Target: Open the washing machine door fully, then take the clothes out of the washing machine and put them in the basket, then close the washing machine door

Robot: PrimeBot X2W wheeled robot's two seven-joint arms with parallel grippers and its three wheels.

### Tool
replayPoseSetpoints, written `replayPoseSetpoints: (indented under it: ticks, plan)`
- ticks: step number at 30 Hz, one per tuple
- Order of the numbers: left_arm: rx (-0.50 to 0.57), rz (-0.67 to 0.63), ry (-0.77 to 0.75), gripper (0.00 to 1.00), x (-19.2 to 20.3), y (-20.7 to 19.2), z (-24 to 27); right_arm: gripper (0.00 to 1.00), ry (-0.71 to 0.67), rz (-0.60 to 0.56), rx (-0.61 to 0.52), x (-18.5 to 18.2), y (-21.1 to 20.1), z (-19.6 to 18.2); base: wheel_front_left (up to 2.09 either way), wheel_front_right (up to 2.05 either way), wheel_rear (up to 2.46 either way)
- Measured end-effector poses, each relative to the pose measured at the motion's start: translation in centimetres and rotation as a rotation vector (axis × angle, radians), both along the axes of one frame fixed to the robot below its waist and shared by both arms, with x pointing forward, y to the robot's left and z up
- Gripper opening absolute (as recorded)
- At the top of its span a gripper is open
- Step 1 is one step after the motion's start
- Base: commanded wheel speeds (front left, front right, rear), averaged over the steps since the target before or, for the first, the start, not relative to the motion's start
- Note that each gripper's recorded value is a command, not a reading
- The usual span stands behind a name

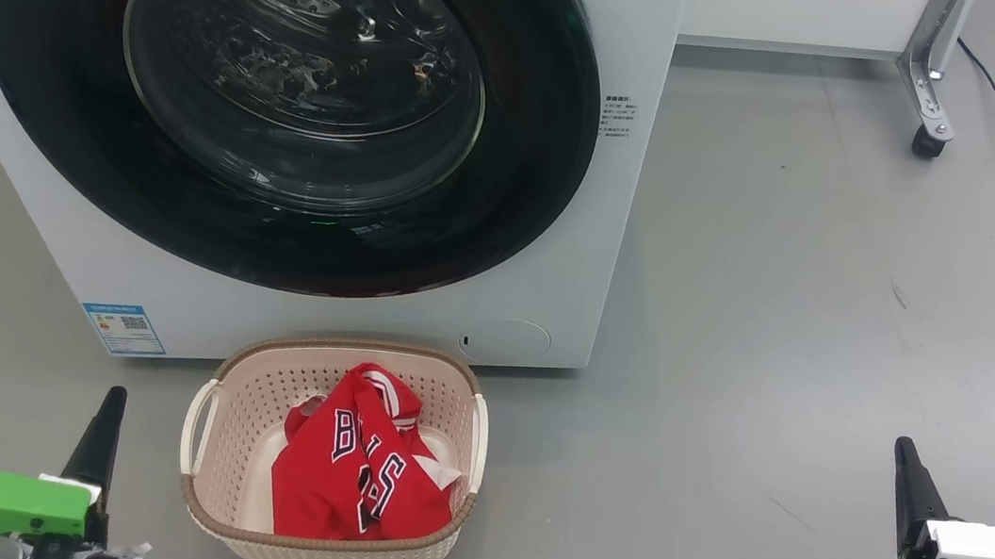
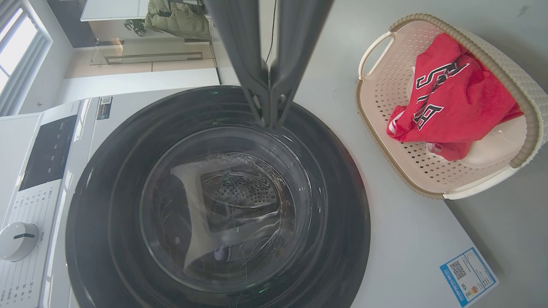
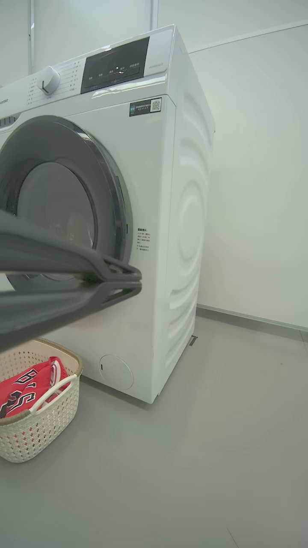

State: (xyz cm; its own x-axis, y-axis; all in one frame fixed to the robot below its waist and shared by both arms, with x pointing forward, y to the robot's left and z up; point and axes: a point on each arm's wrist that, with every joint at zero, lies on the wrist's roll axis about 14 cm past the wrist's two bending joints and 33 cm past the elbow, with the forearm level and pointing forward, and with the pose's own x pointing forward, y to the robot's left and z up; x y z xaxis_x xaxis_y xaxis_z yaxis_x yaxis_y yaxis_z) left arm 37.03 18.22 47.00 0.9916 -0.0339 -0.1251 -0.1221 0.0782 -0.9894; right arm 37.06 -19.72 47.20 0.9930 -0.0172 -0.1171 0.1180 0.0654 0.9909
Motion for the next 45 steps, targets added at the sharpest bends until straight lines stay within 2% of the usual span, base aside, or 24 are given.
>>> replayPoseSetpoints:
  ticks: [8,45]
  plan:
    - [-0.077,0.016,-0.02,0.0,0.3,0.46,0.47,0.0,-0.022,-0.02,0.082,0.33,-0.61,0.54,0.0,0.0,0.0]
    - [-0.078,0.018,-0.021,0.0,0.33,0.49,0.51,0.0,-0.019,-0.024,0.084,0.27,-0.73,0.36,0.0,0.0,0.0]
